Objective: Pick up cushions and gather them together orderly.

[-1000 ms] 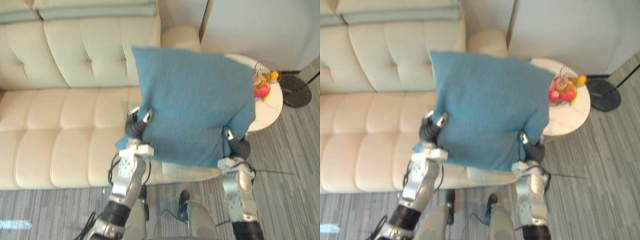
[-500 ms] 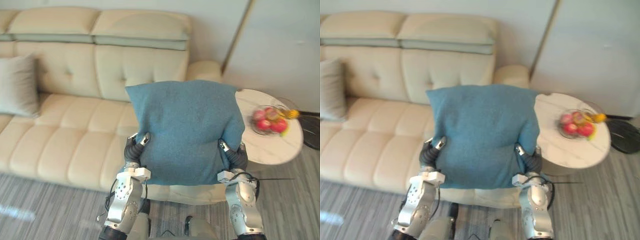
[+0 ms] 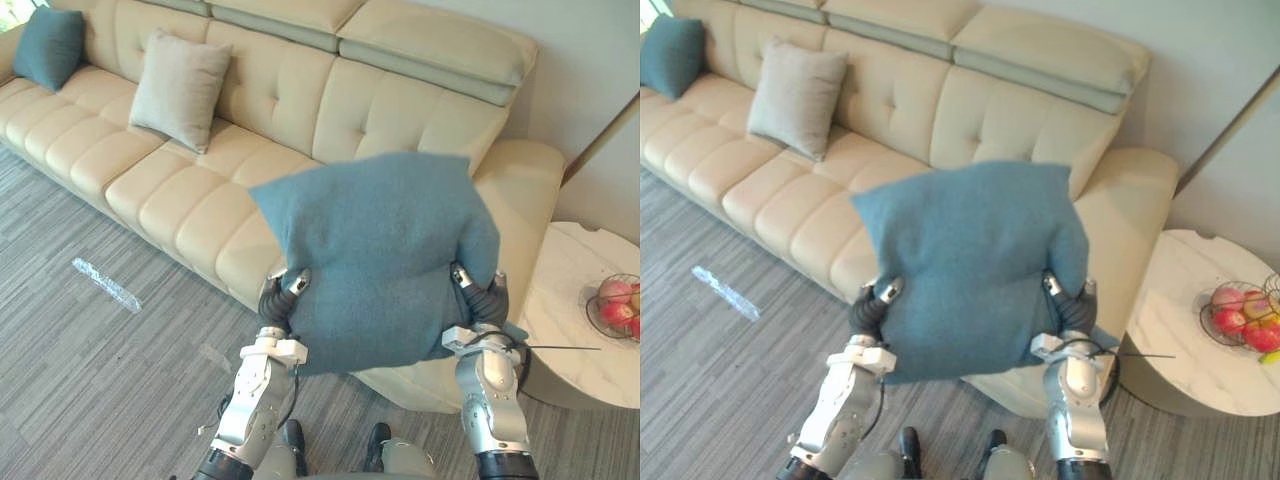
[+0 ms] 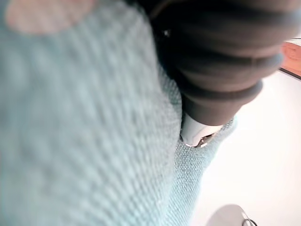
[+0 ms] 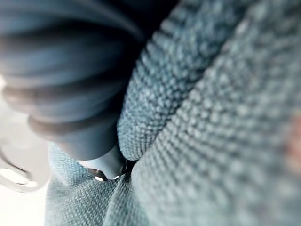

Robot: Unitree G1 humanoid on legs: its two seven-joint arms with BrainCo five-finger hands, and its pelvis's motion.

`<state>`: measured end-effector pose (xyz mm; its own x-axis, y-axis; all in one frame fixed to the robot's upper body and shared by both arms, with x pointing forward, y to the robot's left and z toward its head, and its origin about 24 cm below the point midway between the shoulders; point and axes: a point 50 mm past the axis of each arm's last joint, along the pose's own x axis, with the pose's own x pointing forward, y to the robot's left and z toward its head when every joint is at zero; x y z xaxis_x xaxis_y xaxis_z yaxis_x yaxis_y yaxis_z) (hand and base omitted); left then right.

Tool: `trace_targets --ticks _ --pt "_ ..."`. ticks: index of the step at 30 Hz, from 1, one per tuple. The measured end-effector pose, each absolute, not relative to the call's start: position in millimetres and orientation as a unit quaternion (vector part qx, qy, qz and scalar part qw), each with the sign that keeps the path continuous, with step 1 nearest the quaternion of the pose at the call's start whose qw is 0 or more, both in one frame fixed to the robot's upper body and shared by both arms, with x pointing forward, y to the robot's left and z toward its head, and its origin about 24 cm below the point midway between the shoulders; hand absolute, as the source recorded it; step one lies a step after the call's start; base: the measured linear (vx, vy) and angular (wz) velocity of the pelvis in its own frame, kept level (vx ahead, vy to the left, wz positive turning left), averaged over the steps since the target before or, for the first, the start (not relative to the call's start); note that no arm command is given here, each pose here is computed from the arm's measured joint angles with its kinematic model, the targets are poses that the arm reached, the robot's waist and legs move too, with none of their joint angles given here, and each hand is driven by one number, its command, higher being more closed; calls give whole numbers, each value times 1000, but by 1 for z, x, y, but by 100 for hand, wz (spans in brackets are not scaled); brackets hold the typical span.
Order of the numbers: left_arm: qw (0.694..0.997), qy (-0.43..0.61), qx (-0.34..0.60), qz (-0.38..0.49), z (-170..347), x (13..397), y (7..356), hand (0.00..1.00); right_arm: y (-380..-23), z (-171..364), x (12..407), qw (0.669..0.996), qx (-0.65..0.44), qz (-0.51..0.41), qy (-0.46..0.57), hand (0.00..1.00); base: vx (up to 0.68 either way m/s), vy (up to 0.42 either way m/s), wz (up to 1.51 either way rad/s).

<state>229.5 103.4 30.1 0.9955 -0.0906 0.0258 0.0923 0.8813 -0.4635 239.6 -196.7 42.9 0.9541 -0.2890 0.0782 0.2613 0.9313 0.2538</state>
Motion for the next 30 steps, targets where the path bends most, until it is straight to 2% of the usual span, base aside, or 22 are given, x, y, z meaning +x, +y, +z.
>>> trace_targets --ticks 9,15,20,24,30 --pt "969 15 -241 -50 24 219 104 100 -195 35 226 979 132 -147 -44 100 -1 -31 51" --pt "963 -7 -265 -57 33 209 104 100 -195 71 212 975 130 -135 -121 100 97 12 38" --pt "961 -9 -269 -64 34 211 101 100 -199 67 213 975 126 -140 -115 100 191 267 40" --pt "965 21 -253 -64 22 210 105 100 -197 47 216 978 133 -146 -64 100 390 433 34" --pt "972 43 -222 -65 13 208 114 100 -192 39 216 980 139 -137 -45 100 386 308 23"
